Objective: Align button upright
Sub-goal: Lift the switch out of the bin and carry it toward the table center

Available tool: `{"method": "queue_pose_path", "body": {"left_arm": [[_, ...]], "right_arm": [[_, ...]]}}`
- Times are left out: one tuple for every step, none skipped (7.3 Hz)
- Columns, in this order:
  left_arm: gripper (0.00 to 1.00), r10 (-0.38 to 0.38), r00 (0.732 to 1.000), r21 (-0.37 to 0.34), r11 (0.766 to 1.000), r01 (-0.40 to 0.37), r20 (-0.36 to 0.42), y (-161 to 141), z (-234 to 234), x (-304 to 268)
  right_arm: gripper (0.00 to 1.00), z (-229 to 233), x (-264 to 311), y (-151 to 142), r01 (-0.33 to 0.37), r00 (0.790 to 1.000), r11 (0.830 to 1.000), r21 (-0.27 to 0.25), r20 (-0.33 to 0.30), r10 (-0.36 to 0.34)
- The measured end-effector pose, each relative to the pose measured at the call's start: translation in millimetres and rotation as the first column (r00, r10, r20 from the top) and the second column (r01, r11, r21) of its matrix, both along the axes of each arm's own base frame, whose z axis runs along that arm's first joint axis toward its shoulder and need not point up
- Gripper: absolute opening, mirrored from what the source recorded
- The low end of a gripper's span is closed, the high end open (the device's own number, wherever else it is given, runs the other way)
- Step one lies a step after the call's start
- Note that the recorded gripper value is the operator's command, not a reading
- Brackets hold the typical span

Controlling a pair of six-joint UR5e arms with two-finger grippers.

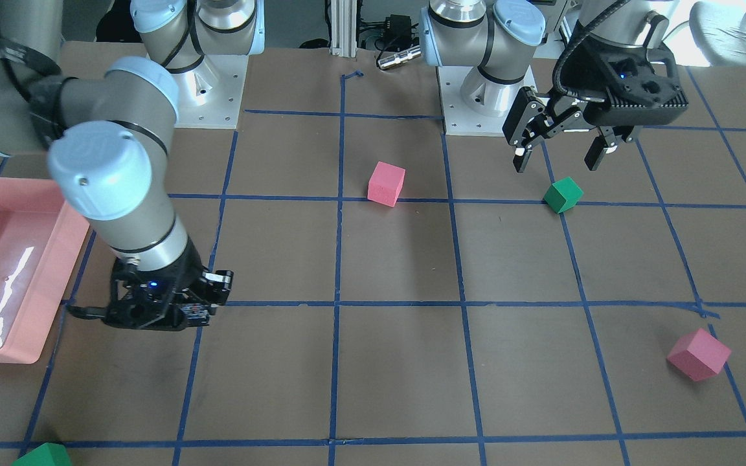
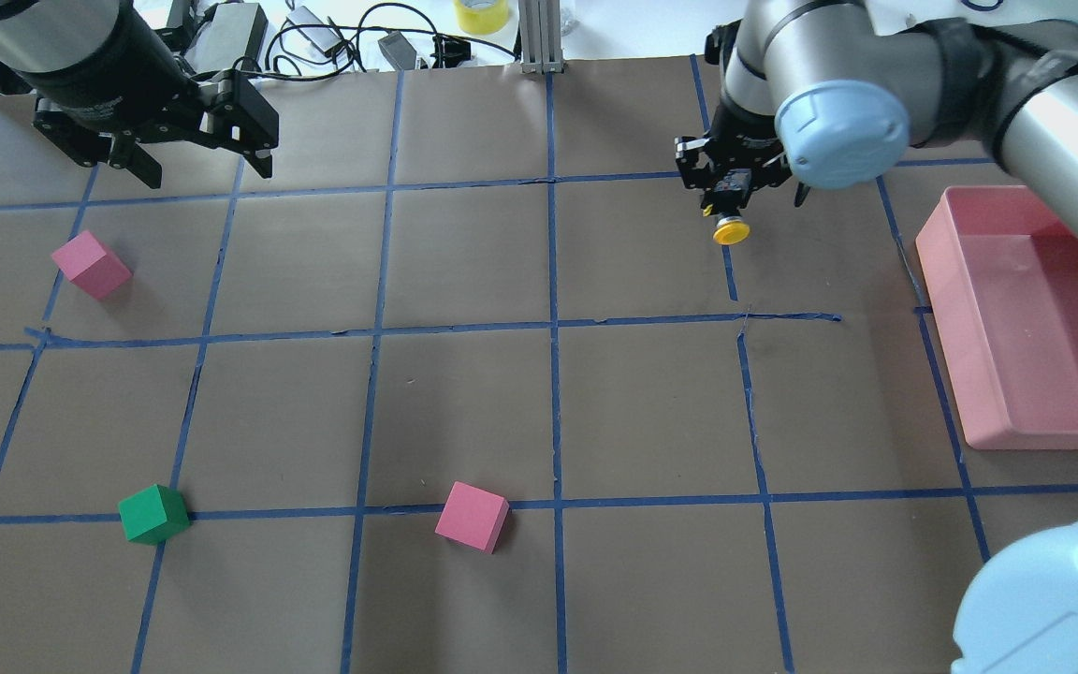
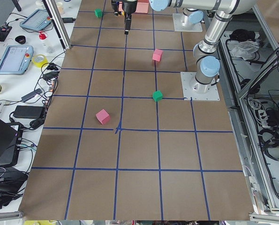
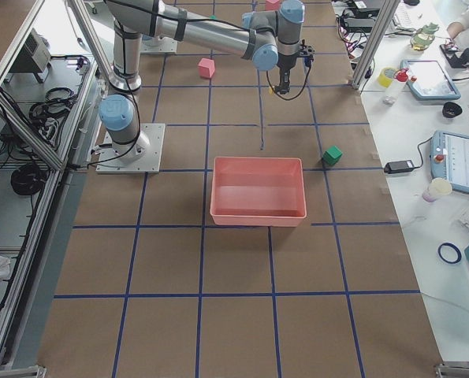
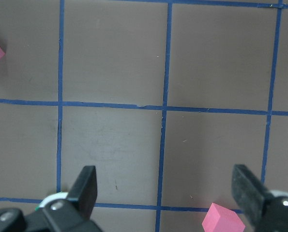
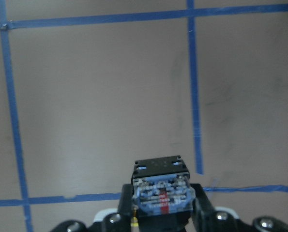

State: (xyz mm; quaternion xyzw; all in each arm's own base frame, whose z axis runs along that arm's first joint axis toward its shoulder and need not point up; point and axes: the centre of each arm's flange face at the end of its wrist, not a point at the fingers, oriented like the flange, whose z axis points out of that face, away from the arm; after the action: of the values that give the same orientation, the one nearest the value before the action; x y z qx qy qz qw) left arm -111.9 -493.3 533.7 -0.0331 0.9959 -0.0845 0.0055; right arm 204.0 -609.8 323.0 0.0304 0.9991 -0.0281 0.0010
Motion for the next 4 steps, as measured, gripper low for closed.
{"method": "queue_pose_path", "body": {"left_arm": [[1.00, 0.001, 1.000, 0.000, 1.000, -0.001, 0.000, -0.1, 0.0, 0.3], [1.00, 0.001, 1.000, 0.000, 1.000, -0.001, -0.001, -0.1, 0.0, 0.4], [1.00, 0.001, 1.000, 0.000, 1.000, -0.001, -0.001, -0.1, 0.0, 0.5], [1.00, 0.001, 1.000, 0.000, 1.000, -0.001, -0.001, -0.2, 0.0, 0.5]], "right_arm": [[0.00, -18.1, 46.0, 9.6, 0.006, 1.000, 1.000, 0.006, 0.012, -0.006], [0.00, -36.2, 87.1, 20.9, -0.017, 0.999, 1.000, 0.012, 0.037, 0.017], [0.00, -54.9, 118.3, 30.3, -0.048, 0.997, 0.999, 0.022, 0.056, 0.047], [0.00, -71.3, 143.8, 40.3, -0.077, 0.995, 0.997, 0.032, 0.060, 0.075]]}}
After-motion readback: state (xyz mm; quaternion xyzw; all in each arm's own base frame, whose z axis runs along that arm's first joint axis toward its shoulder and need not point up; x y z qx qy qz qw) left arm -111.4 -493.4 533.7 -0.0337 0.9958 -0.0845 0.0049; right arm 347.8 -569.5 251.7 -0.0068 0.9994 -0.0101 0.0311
